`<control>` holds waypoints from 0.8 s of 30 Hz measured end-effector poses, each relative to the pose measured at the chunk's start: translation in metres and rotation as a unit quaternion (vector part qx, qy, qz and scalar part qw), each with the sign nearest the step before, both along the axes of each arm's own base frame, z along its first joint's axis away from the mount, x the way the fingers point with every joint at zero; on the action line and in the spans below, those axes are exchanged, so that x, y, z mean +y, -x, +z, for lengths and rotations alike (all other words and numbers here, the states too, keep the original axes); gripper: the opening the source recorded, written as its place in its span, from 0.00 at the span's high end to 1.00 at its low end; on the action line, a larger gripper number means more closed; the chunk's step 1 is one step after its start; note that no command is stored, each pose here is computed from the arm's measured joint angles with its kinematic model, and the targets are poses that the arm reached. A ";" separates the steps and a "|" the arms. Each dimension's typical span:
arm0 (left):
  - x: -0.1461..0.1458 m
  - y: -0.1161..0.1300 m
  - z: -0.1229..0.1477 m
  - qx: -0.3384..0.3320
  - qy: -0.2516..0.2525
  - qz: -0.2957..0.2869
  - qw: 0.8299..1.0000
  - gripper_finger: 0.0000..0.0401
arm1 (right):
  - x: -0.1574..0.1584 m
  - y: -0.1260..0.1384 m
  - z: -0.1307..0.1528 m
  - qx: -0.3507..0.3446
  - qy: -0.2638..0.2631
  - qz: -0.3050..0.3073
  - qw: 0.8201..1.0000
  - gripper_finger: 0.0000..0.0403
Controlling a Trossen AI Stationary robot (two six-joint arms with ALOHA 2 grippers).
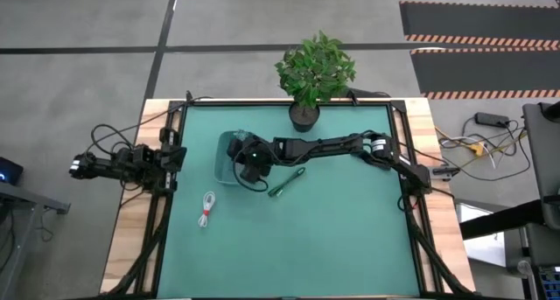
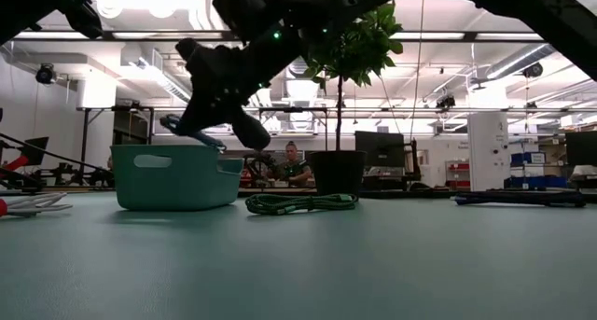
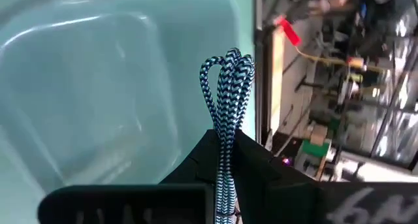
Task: Pick and place USB-C Cables
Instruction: Put the black blue charger cable into the green bin
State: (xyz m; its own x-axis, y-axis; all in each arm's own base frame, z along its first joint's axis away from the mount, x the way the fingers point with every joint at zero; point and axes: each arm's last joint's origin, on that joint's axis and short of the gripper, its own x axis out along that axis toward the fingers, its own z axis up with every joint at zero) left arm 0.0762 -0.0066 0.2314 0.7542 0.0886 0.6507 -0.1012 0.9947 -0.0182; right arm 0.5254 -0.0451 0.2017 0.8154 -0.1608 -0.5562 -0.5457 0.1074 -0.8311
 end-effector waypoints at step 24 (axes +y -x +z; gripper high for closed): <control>0.000 0.000 0.000 -0.002 0.000 0.000 1.000 1.00 | 0.010 -0.005 -0.027 0.047 0.111 0.090 0.989 0.96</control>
